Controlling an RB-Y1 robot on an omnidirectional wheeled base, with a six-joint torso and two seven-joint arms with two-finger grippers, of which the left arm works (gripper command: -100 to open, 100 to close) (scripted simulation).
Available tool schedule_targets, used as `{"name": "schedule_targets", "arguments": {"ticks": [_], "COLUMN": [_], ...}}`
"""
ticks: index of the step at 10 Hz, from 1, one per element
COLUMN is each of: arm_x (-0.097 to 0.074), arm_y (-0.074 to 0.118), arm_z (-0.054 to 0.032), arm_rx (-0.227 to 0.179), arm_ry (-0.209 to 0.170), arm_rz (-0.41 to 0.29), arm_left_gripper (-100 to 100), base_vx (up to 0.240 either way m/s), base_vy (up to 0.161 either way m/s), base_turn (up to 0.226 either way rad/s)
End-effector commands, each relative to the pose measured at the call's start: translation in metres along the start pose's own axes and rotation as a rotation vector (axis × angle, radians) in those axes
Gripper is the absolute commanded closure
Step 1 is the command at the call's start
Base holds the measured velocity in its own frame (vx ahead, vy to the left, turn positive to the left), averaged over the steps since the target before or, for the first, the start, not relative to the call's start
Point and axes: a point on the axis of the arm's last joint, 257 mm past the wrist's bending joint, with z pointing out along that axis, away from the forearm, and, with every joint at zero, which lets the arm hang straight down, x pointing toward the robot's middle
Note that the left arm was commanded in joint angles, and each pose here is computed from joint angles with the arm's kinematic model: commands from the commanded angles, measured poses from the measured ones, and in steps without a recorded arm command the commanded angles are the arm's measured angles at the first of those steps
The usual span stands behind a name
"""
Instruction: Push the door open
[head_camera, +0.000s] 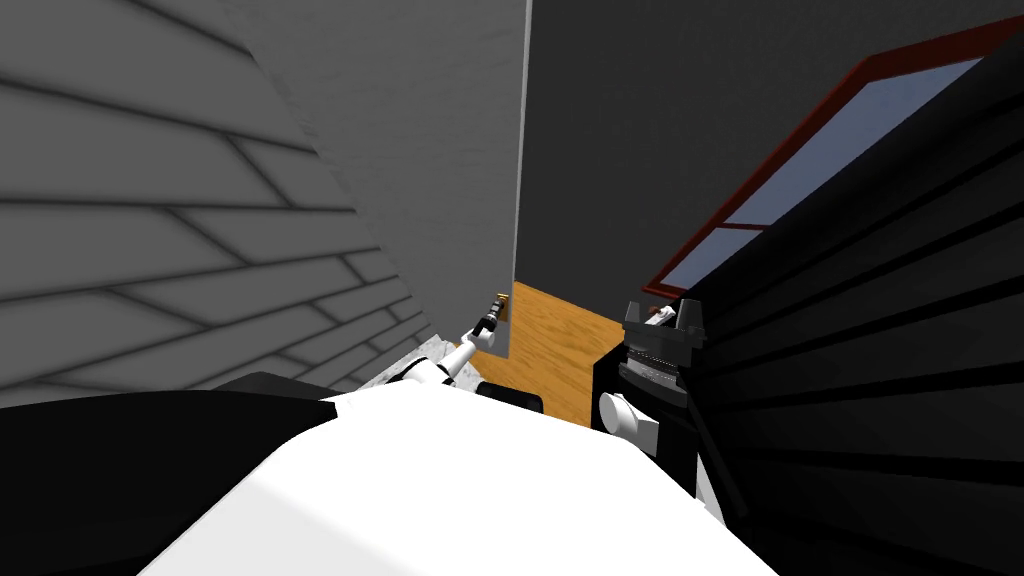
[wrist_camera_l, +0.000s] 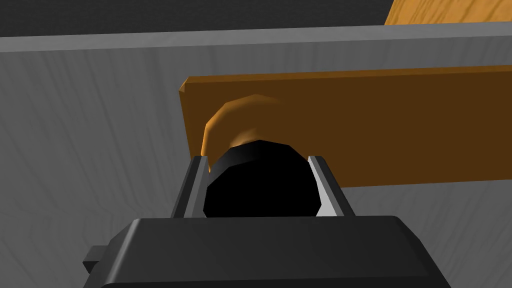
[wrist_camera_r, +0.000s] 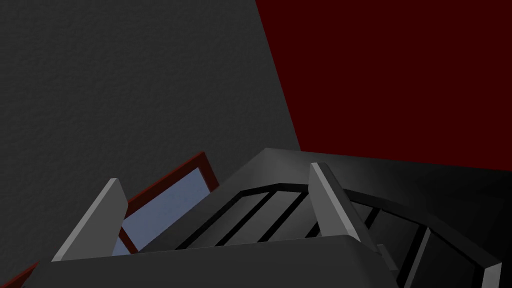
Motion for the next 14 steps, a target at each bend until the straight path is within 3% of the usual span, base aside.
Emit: {"name": "schedule_targets", "arguments": {"ticks": [1, 7, 14], "arm_x": [-0.021, -0.065, -0.099], "arm_y": [-0.005, -0.005, -0.004], "arm_z": [0.0028, 0.0017, -0.0012], "arm_rx": [0.008, 0.006, 0.005], "arm_ry": [-0.035, -0.12, -0.186], "arm_rz": [0.003, -0.009, -0.024], "arm_left_gripper": [100, 100, 100], "base_vx": [0.16, 0.167, 0.128], "base_vy": [-0.133, -0.134, -0.103], "base_turn": [0.069, 0.075, 0.055]}}
